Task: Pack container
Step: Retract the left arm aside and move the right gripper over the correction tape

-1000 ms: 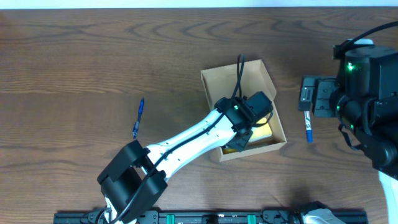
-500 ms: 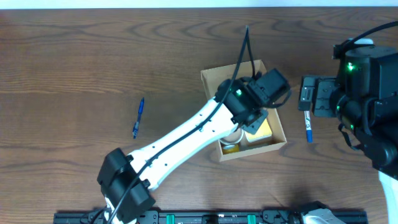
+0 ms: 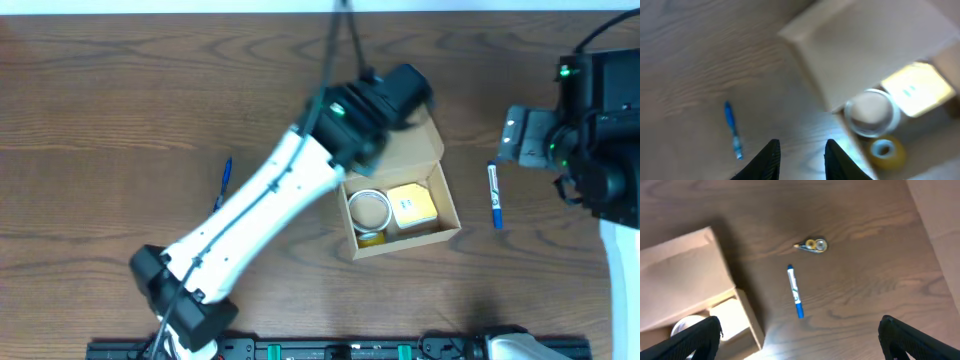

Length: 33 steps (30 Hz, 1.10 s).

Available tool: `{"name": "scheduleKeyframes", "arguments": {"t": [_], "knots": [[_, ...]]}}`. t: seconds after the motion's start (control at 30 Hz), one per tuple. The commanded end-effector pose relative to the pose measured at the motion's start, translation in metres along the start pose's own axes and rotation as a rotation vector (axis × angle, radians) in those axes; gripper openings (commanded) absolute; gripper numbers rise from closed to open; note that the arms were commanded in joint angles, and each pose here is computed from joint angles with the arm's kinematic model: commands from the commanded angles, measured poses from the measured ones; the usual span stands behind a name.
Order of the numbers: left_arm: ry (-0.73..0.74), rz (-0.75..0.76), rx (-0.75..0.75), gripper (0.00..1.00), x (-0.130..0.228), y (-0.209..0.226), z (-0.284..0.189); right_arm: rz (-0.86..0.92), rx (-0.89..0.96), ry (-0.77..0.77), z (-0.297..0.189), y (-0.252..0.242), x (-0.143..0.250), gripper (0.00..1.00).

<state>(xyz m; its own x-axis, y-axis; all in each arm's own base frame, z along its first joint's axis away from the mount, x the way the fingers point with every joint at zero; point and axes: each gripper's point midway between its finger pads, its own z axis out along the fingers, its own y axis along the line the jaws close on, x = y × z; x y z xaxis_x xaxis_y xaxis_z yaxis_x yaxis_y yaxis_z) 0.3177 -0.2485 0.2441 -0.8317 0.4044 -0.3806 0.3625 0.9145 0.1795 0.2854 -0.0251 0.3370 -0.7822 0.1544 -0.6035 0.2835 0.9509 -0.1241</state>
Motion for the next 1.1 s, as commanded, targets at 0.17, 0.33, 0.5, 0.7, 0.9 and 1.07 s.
{"name": "scheduleKeyframes", "arguments": {"t": [0.17, 0.33, 0.5, 0.7, 0.9, 1.07], "knots": [[0.027, -0.226, -0.114, 0.29, 0.002, 0.101, -0.005, 0.105, 0.075, 0.052, 0.031, -0.029, 0.006, 0.99], [0.081, -0.298, -0.112, 0.29, 0.011, 0.142, 0.004, 0.147, 0.096, 0.181, 0.093, -0.039, 0.037, 0.99], [0.172, -0.365, -0.046, 0.29, 0.031, 0.169, 0.022, 0.213, 0.039, 0.309, 0.148, -0.04, 0.07, 0.99], [0.254, -0.38, 0.093, 0.29, 0.051, 0.17, 0.046, 0.194, -0.025, 0.386, 0.187, -0.035, 0.079, 0.99], [0.248, -0.396, 0.131, 0.29, 0.048, 0.165, 0.047, 0.391, 0.049, 0.41, 0.24, -0.038, 0.08, 0.99], [0.234, -0.449, 0.15, 0.3, 0.047, 0.163, 0.041, 0.574, 0.095, 0.376, 0.272, -0.043, 0.075, 0.99]]}}
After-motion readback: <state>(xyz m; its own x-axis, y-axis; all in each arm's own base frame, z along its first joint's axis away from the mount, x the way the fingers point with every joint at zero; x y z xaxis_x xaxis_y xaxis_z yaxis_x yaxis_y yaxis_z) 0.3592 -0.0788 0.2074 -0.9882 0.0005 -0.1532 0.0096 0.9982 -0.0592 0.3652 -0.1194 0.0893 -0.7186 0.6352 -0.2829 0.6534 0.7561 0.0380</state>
